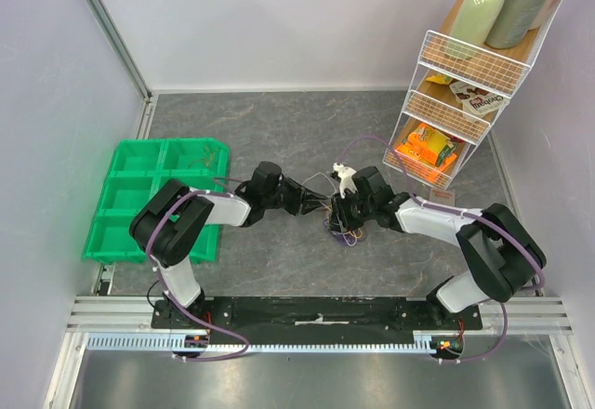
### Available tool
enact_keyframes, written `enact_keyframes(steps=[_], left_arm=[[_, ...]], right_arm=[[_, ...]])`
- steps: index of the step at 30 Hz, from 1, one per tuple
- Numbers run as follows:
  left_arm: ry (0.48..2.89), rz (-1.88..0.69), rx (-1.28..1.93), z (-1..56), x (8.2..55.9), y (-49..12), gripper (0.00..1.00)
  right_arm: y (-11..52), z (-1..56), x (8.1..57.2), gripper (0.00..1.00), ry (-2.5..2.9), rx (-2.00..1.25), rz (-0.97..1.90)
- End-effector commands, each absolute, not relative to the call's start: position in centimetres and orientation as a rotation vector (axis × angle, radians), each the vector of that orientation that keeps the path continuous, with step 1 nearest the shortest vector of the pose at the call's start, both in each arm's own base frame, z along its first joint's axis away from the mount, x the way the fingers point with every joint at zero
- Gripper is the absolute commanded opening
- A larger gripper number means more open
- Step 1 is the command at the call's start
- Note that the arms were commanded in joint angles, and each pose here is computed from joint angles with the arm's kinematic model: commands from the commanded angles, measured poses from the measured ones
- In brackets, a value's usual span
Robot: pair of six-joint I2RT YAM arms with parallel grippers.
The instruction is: Untangle the cables
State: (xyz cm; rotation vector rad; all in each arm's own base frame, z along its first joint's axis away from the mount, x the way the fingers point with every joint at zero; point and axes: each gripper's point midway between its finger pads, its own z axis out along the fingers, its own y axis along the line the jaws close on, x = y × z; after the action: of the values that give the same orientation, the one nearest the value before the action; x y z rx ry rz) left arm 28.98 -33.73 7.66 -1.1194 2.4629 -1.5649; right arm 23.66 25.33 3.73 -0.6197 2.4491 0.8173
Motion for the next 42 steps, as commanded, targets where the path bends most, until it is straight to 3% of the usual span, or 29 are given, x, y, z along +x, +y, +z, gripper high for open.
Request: enact_keyframes(steps=[1, 2, 6, 10, 16, 22, 25, 33, 42], left_arm=[[2.379, -1.532, -1.140, 8.2, 30.7, -33.5, 0.10], [2.374, -1.525, -1.122, 8.4, 30.7, -33.4, 0.02], [2.294, -1.471, -0.897, 11.2, 31.3, -32.7, 0.02], [2.108, -1.316, -0.520, 19.2, 32.2, -30.6, 0.02], [1.941, -1.128, -0.147, 28.8, 30.6, -27.6, 0.02], [1.810, -0.925, 0.090, 37.5, 27.5, -23.3, 0.02], [1.832, -0.945, 0.176, 39.6, 26.1, -23.5, 0.02], [1.765, -0.924, 0.160, 43.8, 25.4, -22.3, 0.02], [1.771, -1.035, 0.163, 44.6, 24.3, -23.4, 0.02]], right_arm=[[25.3, 5.0, 24.1, 0.38, 2.382, -0.635, 0.781], [25.2, 5.0, 24.1, 0.38, 2.386, -0.626, 0.771], [23.6, 4.4, 25.8, 0.42, 2.432, -0.475, 0.617], [21.4, 3.5, 27.1, 0.48, 2.481, -0.318, 0.436], [20.7, 2.7, 27.6, 0.72, 2.499, -0.290, 0.363], [21.1, 2.9, 28.1, 0.76, 2.486, -0.299, 0.365], [22.5, 3.7, 28.2, 0.76, 2.456, -0.370, 0.453], [24.7, 10.0, 27.2, 0.94, 2.197, -0.535, 0.627], [30.1, 22.7, 23.2, 0.95, 1.670, -0.678, 0.981]])
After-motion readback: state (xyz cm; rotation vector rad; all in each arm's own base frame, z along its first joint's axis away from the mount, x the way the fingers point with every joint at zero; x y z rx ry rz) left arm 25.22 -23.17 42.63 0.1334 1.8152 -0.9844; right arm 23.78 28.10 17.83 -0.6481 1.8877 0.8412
